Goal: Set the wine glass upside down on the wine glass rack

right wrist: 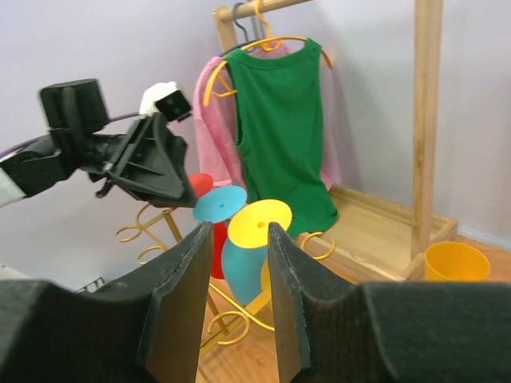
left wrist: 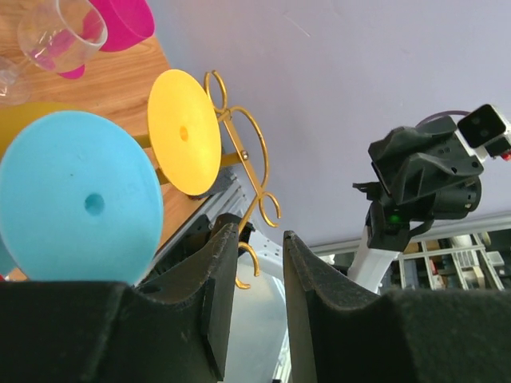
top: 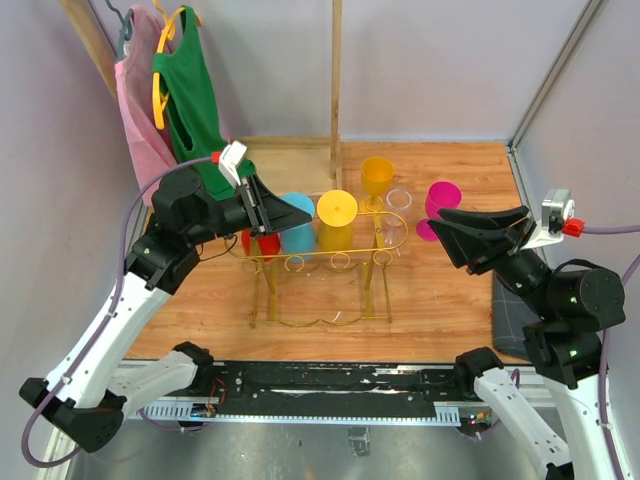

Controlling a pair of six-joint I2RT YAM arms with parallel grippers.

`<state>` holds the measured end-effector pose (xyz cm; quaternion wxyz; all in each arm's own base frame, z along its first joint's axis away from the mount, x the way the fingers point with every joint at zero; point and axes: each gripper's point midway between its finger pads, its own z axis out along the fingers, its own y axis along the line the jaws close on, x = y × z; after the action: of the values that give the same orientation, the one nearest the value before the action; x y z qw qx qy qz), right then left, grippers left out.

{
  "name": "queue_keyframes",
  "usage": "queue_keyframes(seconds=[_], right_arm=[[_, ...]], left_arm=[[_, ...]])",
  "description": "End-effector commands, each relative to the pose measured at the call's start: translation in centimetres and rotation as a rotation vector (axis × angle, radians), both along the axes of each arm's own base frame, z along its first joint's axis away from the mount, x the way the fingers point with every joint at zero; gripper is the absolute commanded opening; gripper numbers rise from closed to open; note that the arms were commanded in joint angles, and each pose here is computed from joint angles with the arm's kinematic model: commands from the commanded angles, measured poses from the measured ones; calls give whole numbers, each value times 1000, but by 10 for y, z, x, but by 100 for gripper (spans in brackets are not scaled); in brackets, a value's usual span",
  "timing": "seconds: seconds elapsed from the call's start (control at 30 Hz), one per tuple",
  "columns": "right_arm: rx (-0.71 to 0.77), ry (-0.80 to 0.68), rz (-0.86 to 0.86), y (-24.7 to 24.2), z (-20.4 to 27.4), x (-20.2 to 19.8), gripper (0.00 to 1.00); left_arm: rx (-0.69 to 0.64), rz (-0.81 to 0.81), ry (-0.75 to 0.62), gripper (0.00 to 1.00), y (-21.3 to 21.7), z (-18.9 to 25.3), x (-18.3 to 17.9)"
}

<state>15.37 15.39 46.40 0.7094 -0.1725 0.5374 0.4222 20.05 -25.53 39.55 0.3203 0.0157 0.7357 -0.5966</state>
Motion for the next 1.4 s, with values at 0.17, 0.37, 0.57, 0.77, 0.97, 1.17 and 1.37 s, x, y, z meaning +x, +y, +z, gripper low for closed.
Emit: queue_keyframes(seconds=[0.17,0.37,0.57,0.77,0.97,1.17,1.37], right_arm=[[-170,268,-337,-36,-42,69,36],[-304,448,-456,-43,-91,121,36],[-463,569,-657,-71,-126,164,37],[-616,662,-827,-102,-149,195,38],[-713,751,-795,-96,-178,219,38],[-775,830,-768,-92,-210,242,37],[-806,889,-789,-100,-232,254,37]], left_arm=[[55,67,-220,35,20,24,-11],[115,138,-328,36,37,29,-13],[163,198,-401,37,54,34,-19],[195,196,-427,39,59,28,-24],[200,169,-423,40,56,18,-26],[194,163,-420,41,57,10,-30],[198,159,-418,41,57,6,-31]])
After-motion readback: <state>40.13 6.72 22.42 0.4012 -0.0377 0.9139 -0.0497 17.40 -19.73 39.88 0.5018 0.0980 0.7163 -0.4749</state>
